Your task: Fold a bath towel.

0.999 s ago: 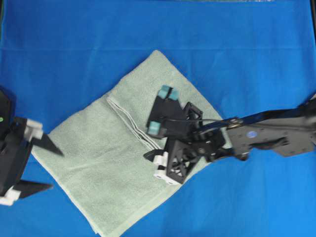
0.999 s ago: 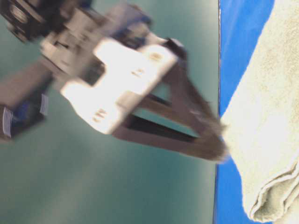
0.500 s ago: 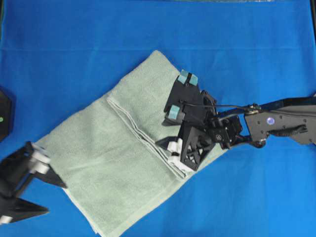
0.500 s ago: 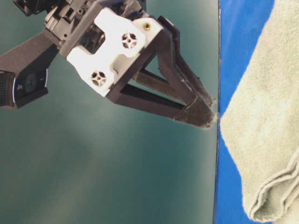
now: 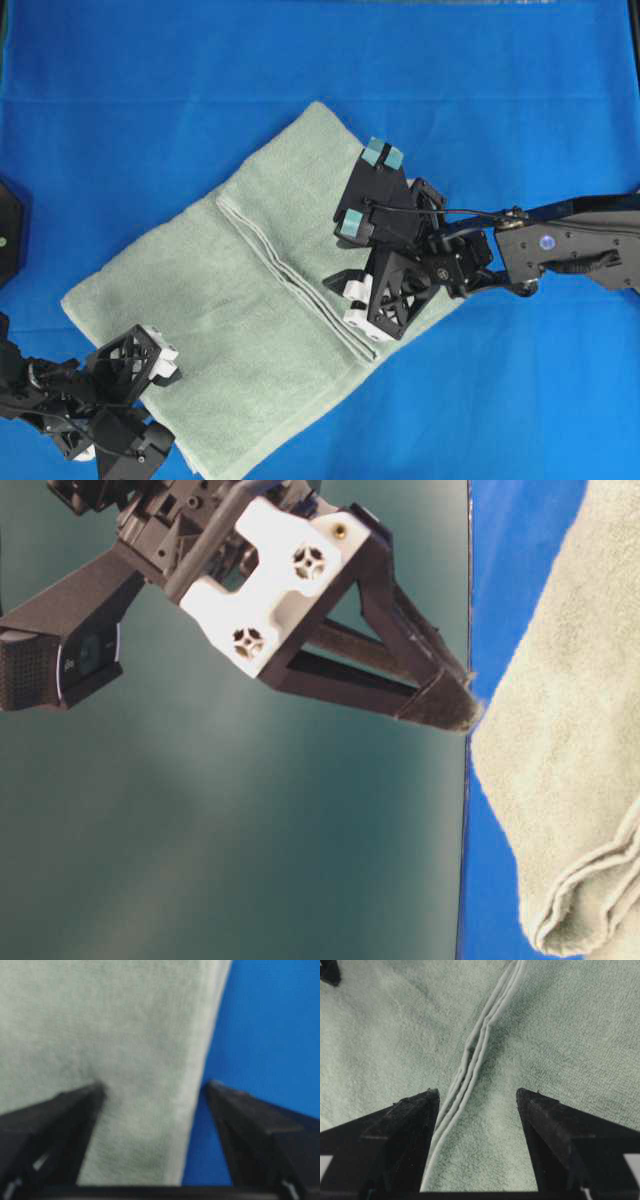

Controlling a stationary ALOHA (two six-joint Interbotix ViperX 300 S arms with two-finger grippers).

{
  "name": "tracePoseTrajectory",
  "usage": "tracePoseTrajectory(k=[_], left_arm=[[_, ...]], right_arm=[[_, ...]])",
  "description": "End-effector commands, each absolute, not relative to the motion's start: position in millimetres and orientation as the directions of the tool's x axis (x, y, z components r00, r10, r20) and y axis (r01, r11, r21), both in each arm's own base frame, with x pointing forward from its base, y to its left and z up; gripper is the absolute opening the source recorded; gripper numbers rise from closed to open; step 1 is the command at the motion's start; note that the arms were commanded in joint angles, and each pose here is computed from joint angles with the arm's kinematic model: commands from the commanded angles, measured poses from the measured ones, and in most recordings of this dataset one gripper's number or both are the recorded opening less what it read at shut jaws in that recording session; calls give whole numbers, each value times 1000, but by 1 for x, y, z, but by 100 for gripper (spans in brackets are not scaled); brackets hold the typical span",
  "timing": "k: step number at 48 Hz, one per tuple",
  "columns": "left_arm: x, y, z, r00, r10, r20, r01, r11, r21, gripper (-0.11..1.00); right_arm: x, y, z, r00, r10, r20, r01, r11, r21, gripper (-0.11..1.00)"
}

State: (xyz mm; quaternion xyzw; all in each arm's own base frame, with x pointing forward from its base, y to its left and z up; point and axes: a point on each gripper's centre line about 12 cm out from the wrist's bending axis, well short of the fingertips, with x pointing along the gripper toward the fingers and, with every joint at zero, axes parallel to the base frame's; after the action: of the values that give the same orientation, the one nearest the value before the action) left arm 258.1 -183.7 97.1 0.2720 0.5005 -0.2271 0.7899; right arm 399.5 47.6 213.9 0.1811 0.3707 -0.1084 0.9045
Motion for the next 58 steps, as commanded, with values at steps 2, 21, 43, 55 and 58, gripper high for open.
tracePoseTrajectory(k=[2, 21, 43, 55, 58], left_arm=[[260, -182, 99, 393, -71, -917, 619, 758, 207, 79], [268, -180, 111, 388, -10, -922, 599, 762, 244, 7], [320, -127, 219, 332, 284, -900, 687, 581, 437, 7], [410, -48, 229, 416, 291, -862, 735, 450, 507, 7], [435, -28, 230, 446, 292, -846, 744, 404, 532, 7]], right_arm=[[398, 48, 228, 727, -56, -684, 318, 911, 263, 64], [379, 45, 223, 716, -58, -696, 325, 909, 259, 64], [334, 34, 214, 664, -93, -742, 367, 905, 215, 64], [277, 16, 209, 583, -169, -794, 468, 869, 159, 63], [261, 12, 210, 575, -183, -797, 484, 862, 151, 64]])
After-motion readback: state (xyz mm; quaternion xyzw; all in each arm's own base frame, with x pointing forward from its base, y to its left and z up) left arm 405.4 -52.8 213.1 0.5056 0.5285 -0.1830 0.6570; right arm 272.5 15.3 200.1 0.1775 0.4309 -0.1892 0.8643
